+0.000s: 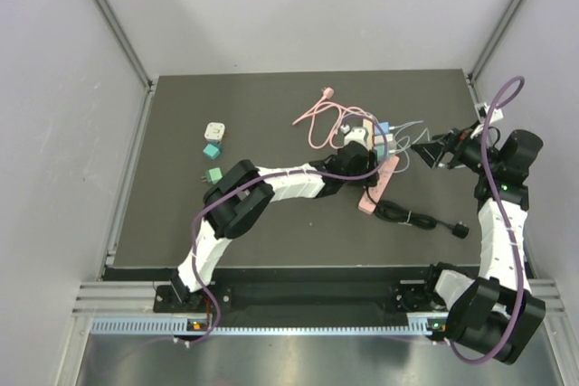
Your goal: Pull the plug off the socket
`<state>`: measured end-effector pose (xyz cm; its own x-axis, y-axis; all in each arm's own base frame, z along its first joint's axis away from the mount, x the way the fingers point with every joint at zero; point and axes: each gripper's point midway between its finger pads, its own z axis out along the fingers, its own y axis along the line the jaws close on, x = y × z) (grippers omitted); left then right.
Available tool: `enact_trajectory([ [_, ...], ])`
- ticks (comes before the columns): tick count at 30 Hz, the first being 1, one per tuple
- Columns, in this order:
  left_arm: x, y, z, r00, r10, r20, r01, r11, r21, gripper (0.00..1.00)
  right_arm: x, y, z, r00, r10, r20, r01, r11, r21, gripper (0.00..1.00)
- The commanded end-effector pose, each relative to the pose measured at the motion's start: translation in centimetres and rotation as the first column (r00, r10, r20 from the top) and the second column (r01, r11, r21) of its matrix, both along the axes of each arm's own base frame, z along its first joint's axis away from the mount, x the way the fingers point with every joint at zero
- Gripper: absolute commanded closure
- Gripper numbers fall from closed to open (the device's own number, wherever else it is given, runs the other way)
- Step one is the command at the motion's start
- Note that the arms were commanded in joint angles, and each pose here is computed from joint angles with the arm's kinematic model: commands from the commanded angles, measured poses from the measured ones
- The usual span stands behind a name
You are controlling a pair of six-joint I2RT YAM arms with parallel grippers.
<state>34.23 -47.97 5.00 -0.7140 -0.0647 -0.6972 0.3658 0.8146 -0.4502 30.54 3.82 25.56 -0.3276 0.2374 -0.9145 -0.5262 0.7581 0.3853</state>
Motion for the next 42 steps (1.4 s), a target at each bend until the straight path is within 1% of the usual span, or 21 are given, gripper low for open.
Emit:
enact_trajectory([
  [1,1.7,-1.0,1.6,0.998,0.03,0.057,-0.029,0.999,-0.017,0.34,0.0,-0.4,0.7,0.999,0.006,0.046,-0.006,1.0,-0.013,0.0],
  [8,2.3,-1.4,1.3,0.997,0.035,0.062,-0.036,0.999,0.008,0.44,0.1,-0.6,0.6,0.999,-0.001,0.042,0.001,1.0,-0.006,0.0],
  [9,2.4,-1.4,1.5,0.997,0.034,0.067,-0.034,0.999,0.006,0.51,0.0,-0.6,0.5,0.999,0.0,0.04,0.0,1.0,-0.003,0.0],
  [11,2.4,-1.4,1.7,0.997,0.026,0.076,-0.027,1.0,0.009,0.58,0.0,-0.6,0.5,0.999,0.0,0.039,0.0,1.0,-0.002,0.0],
  [13,2.4,-1.3,2.1,0.996,0.021,0.092,-0.022,1.0,0.005,0.75,0.0,-0.6,0.4,0.999,0.004,0.037,-0.004,1.0,0.0,0.0],
  [14,2.4,-1.2,3.2,0.994,0.022,0.106,-0.02,1.0,-0.012,0.82,0.0,-0.6,0.4,0.999,0.004,0.039,-0.004,1.0,0.0,0.0],
  [15,2.2,-0.9,3.1,0.994,0.023,0.11,-0.021,1.0,-0.011,0.87,0.0,-0.6,0.3,0.999,0.007,0.034,-0.007,1.0,0.004,0.0],
  [16,2.4,-0.9,3.8,0.992,0.026,0.126,-0.023,0.999,-0.03,1.0,0.0,-0.5,0.3,0.999,0.008,0.034,-0.009,1.0,0.004,0.0],
  [17,2.4,-0.9,5.0,0.989,0.027,0.143,-0.02,0.999,-0.049,1.0,0.0,-0.5,0.3,0.999,0.01,0.033,-0.01,1.0,0.005,0.0],
  [18,2.2,-0.6,5.1,0.989,0.026,0.147,-0.019,0.999,-0.051,1.0,0.0,-0.5,0.2,0.999,0.011,0.031,-0.012,1.0,0.006,0.0],
  [21,2.1,-0.3,7.3,0.982,0.031,0.185,-0.011,0.994,-0.109,1.0,-0.1,-0.3,0.2,0.999,0.024,0.029,-0.024,1.0,0.015,0.0],
  [22,2.3,-0.5,8.5,0.978,0.041,0.205,-0.01,0.989,-0.149,1.0,-0.2,-0.2,-0.1,0.999,0.03,0.02,-0.03,0.999,0.026,0.0],
  [25,1.9,0.2,10.6,0.972,0.064,0.227,-0.016,0.978,-0.208,1.0,-0.2,0.0,-0.3,0.999,0.041,0.009,-0.041,0.998,0.048,0.01],
  [28,1.5,0.7,13.4,0.962,0.095,0.257,-0.017,0.957,-0.29,1.0,-0.1,0.2,-0.6,0.999,0.047,-0.01,-0.046,0.996,0.073,0.02],
  [29,1.4,0.8,13.8,0.959,0.104,0.264,-0.016,0.949,-0.316,1.0,-0.1,0.4,-0.6,0.999,0.049,-0.015,-0.048,0.996,0.081,0.03],
  [32,1.1,1.2,15.6,0.953,0.13,0.275,-0.015,0.923,-0.386,1.0,0.2,1.5,-1.4,0.996,0.071,-0.054,-0.065,0.993,0.099,0.07],
  [33,1.0,1.3,16.0,0.951,0.136,0.277,-0.014,0.915,-0.402,1.0,0.2,2.4,-1.7,0.993,0.096,-0.065,-0.089,0.991,0.101,0.09],
  [37,0.6,1.5,17.6,0.951,0.158,0.266,-0.015,0.881,-0.473,1.0,0.8,4.1,-3.3,0.984,0.124,-0.131,-0.113,0.989,0.093,0.13],
  [42,0.3,2.0,19.2,0.948,0.185,0.26,-0.018,0.846,-0.533,1.0,0.8,6.1,-4.6,0.966,0.169,-0.195,-0.147,0.981,0.126,0.18],
])
